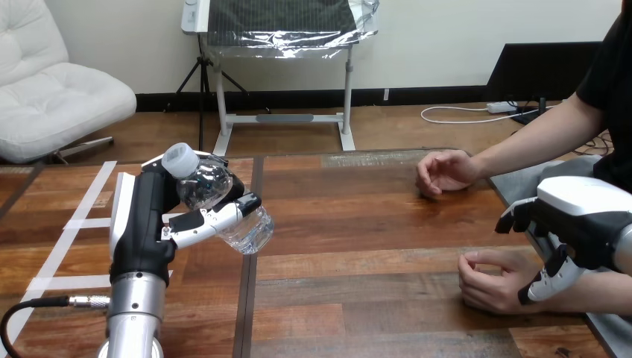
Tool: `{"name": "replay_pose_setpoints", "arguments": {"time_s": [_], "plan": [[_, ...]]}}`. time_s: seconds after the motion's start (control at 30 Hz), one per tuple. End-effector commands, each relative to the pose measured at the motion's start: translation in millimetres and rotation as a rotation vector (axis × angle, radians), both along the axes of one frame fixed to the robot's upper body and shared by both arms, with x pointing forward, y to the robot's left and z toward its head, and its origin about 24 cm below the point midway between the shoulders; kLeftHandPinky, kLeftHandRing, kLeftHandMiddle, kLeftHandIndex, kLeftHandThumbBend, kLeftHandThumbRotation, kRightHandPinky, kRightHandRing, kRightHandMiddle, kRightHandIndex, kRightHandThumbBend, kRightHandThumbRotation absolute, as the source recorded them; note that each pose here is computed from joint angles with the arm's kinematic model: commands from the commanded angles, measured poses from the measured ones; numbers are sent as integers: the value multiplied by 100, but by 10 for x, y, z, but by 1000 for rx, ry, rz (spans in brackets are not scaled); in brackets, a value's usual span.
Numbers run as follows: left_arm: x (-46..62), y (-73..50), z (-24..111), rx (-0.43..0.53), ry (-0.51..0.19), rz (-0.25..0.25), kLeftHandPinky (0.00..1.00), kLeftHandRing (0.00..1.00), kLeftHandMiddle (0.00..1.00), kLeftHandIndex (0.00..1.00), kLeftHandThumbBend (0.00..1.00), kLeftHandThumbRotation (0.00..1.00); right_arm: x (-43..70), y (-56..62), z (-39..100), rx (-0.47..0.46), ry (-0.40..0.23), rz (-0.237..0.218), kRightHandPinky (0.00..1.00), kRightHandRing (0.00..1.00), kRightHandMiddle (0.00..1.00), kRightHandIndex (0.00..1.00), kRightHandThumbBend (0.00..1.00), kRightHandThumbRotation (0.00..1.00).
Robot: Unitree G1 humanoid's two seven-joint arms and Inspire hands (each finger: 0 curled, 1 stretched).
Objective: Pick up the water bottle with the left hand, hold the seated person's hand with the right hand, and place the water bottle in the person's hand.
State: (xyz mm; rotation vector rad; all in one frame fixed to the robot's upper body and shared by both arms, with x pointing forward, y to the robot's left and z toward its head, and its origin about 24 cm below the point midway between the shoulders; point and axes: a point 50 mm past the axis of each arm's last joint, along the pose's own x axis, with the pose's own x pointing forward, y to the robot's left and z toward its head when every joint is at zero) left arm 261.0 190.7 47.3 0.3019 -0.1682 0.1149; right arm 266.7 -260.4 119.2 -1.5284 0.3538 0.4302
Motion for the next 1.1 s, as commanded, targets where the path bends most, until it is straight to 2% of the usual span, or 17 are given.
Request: {"name": "replay_pose_setpoints", "arguments": {"time_s": [0.0, 0.27, 0.43, 1.07], "plan": [[165, -20, 344, 11, -147, -23, 44, 43, 45, 48, 67, 0, 134, 8, 212, -47, -68, -2, 68, 78, 82, 80, 73, 0], [164, -10, 342, 14, -144, -18, 44, 44, 45, 49, 67, 0, 180, -24, 158, -73, -17, -35, 68, 79, 83, 81, 73, 0], [161, -8, 347, 3, -147, -23, 44, 44, 46, 49, 67, 0, 213, -48, 118, -70, 36, -69, 69, 82, 86, 82, 73, 0], [152, -3, 349, 20, -151, -22, 44, 43, 45, 49, 67, 0, 333, -149, -44, -96, 129, -117, 70, 83, 89, 84, 72, 0]]}}
